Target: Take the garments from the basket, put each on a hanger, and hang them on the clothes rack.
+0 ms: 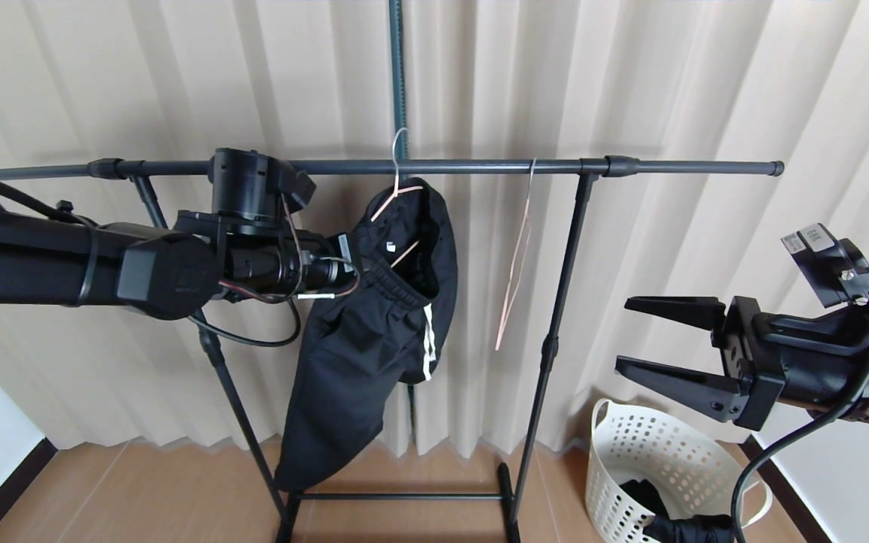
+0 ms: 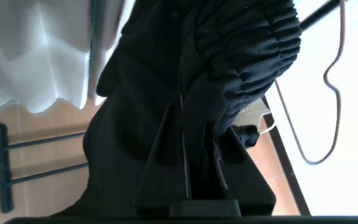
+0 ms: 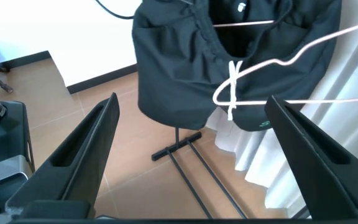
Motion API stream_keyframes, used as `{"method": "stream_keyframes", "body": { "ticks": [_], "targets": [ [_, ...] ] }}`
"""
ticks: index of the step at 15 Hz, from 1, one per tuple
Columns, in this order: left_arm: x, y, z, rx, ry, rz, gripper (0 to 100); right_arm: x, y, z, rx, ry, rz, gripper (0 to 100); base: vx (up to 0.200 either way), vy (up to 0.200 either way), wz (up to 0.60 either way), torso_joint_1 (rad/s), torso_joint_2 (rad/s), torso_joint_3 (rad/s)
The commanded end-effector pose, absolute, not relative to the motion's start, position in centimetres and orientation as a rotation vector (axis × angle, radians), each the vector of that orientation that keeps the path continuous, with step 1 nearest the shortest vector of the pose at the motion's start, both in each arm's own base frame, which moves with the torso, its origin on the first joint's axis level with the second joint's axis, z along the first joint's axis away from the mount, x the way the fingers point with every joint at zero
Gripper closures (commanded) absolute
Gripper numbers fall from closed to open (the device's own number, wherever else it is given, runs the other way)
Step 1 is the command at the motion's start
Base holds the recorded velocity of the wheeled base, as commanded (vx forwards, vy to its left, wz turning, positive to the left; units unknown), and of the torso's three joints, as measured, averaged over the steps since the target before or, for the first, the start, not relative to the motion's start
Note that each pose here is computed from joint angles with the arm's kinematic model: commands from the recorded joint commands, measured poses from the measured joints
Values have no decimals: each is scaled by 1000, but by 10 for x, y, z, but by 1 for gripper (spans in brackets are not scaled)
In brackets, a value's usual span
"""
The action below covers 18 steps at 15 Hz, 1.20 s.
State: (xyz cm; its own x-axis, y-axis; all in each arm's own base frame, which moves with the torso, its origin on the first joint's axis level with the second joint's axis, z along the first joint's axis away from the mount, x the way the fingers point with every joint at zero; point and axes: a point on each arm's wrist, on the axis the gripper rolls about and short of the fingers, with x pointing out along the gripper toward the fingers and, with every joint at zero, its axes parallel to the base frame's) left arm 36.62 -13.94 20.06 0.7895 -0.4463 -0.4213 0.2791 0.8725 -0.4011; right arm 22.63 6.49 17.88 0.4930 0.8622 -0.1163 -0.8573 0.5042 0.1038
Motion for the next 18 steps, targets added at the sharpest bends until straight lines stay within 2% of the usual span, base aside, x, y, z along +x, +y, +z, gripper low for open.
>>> {"method": "stream_keyframes", "body": {
  "ticks": [1,7,16,17,18],
  "targets": [
    [384,-147,185,-344,557,-390,100,227,65,178,35,163,1044,0,0,0,0,0,0,0],
    [406,-154,176,-367,552,-382,100,229,65,176,36,171,1039,0,0,0,0,0,0,0],
    [414,-157,166,-362,563,-371,100,229,66,174,28,172,1040,0,0,0,0,0,0,0],
    [415,-157,164,-361,567,-367,0,229,66,174,27,171,1040,0,0,0,0,0,0,0],
    [415,-157,164,-361,566,-364,0,229,66,174,27,171,1040,0,0,0,0,0,0,0]
  ]
}}
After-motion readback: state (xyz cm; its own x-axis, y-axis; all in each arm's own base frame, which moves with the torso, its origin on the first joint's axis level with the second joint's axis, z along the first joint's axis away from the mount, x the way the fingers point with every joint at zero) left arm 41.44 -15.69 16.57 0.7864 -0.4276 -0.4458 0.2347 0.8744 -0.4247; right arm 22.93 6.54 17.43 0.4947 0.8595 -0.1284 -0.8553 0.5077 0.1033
